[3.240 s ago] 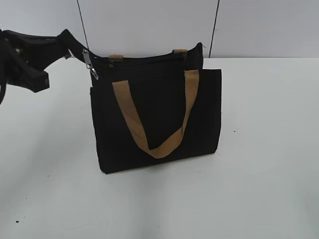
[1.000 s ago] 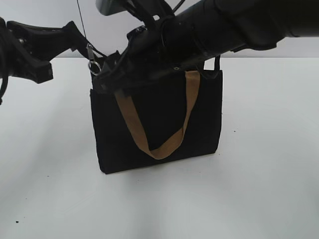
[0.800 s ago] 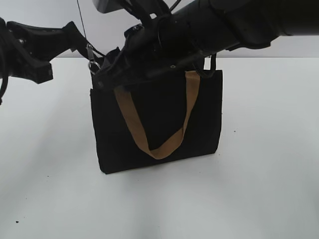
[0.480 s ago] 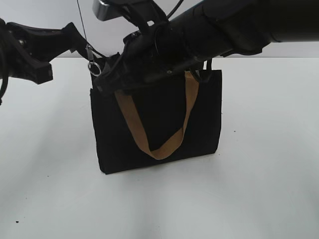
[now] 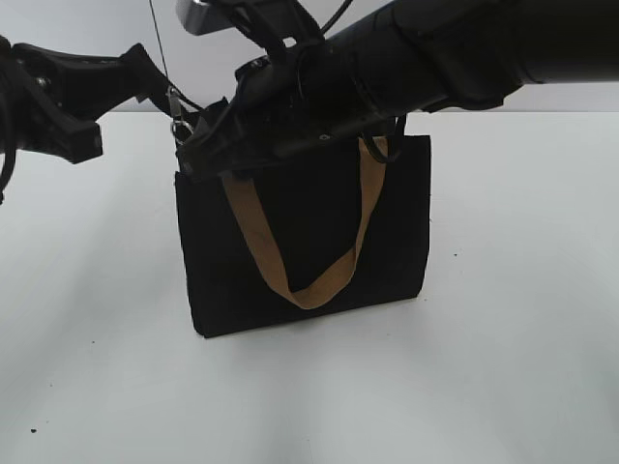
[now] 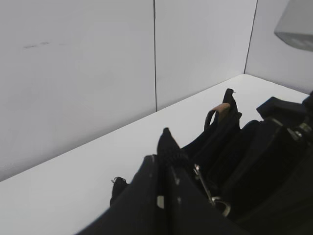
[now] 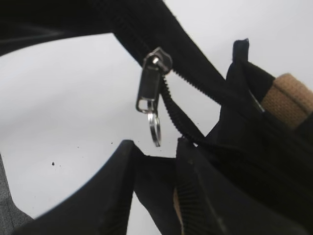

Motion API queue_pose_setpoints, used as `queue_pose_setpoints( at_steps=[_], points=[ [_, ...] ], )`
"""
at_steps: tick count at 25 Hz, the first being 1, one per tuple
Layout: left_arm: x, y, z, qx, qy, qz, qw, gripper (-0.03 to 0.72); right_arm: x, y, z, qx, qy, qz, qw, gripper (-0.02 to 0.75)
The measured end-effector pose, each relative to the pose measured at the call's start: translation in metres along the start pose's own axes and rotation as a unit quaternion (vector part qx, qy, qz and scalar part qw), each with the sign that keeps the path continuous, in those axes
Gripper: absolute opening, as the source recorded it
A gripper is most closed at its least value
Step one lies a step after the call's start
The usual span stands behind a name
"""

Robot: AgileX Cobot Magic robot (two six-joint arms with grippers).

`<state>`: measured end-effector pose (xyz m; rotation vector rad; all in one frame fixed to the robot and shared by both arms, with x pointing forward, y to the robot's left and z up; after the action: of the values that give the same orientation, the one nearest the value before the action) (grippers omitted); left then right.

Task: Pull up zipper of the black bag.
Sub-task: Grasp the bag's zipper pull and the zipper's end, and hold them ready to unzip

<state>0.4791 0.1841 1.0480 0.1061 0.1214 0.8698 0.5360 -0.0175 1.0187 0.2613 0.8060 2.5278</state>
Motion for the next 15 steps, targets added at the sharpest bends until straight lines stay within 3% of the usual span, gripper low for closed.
queue_pose_setpoints(
  at_steps=[11,15],
  points=[
    [-0.0002,0.0,0.0,0.0,-0.001,-0.001,1.0,0.005,0.0004,0.0001,0.0025,-0.012,0.001,0.002,1.0,0.218],
    [-0.0002,0.0,0.0,0.0,-0.001,-0.001,1.0,0.005,-0.0018,0.0001,0.0035,-0.017,-0.001,-0.009,1.0,0.163]
  ],
)
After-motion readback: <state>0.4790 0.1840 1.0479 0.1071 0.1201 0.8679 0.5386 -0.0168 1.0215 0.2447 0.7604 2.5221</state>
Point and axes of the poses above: a point on each arm's last joint axis where the gripper is mounted, y pointing back along that axis away from the gripper, x along the wrist's bending axis when the last joint is at zero, z = x × y, the point moved 1 cm from there along -y, pointing out along that axis toward the gripper, and after that the axes turned 8 degrees about y, right-handed, at the moved point
